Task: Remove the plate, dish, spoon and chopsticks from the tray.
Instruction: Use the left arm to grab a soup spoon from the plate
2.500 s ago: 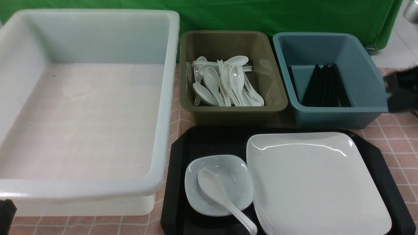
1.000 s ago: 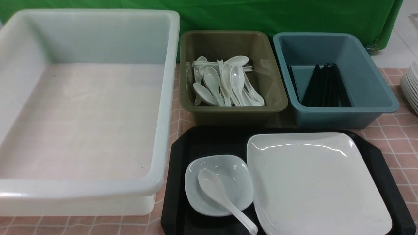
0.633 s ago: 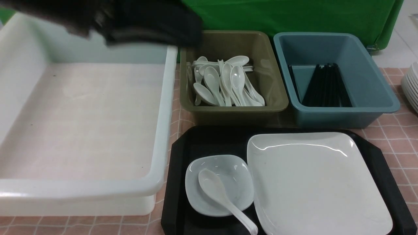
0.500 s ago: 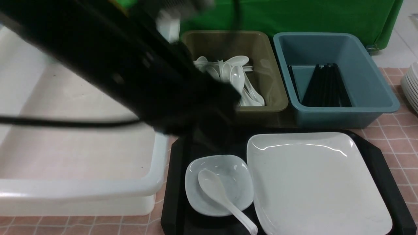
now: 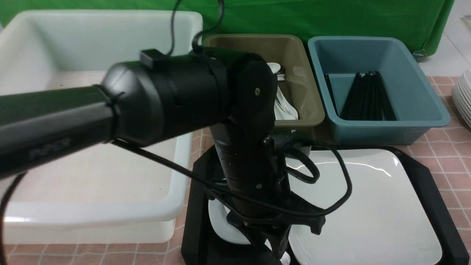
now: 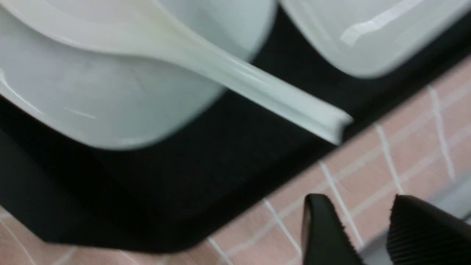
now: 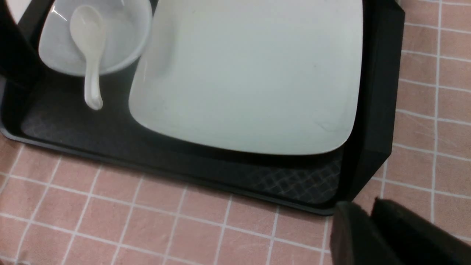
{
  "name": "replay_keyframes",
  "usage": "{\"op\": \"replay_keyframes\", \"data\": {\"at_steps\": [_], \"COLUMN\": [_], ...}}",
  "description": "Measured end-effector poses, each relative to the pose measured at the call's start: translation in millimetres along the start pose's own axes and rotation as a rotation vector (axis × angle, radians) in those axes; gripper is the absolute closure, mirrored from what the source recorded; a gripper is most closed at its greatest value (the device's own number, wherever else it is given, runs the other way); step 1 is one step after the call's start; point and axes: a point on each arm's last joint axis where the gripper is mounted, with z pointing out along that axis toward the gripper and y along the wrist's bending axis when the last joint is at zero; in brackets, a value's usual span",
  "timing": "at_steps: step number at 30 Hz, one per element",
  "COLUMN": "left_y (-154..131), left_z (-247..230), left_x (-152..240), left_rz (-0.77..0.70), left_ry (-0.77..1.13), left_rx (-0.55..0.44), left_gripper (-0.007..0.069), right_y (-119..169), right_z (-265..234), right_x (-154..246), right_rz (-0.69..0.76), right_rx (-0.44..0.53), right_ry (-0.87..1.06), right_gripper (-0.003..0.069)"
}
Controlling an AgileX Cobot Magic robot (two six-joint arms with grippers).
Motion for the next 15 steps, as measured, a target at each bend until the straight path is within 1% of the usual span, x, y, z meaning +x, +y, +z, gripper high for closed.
{"op": "replay_keyframes", "data": {"at_steps": [1,2,4,7,10,15], "left_y": [4.5,4.9,15.6,24.8,31.6,38.7], "left_z": [7.4,6.9,19.6,23.9,24.8,27.5], "left_x": [-5.7,-6.2,-15.8,-21.9,-28.1,-31.4], "left_rz": [-0.017,-0.019,-0.077,-0.148,-0.193,-0.228], "left_ry": [0.014,0.012,0.041,0.038,0.009,0.013], "left_rx": [-0.01,-0.01,-0.026,-0.034,-0.037,-0.043], "left_gripper": [0.0331,0.0331,0.0251,0.0197,0.0176,0.0186], "right_y": [0.0,0.0,0.0,0.0,0.1,0.1], "right_z": [0.0,0.0,0.0,0.0,0.0,0.0], "right_x": [0.1,0.1,0.2,0.2,0.2,0.2], "right_rz": [0.0,0.0,0.0,0.0,0.001,0.001], "right_rx": [0.0,0.0,0.0,0.0,-0.001,-0.001], "right_ry": [0.001,0.001,0.002,0.002,0.002,0.002], "right_gripper": [0.0524,0.0524,0.052,0.0517,0.0512,0.0508]}}
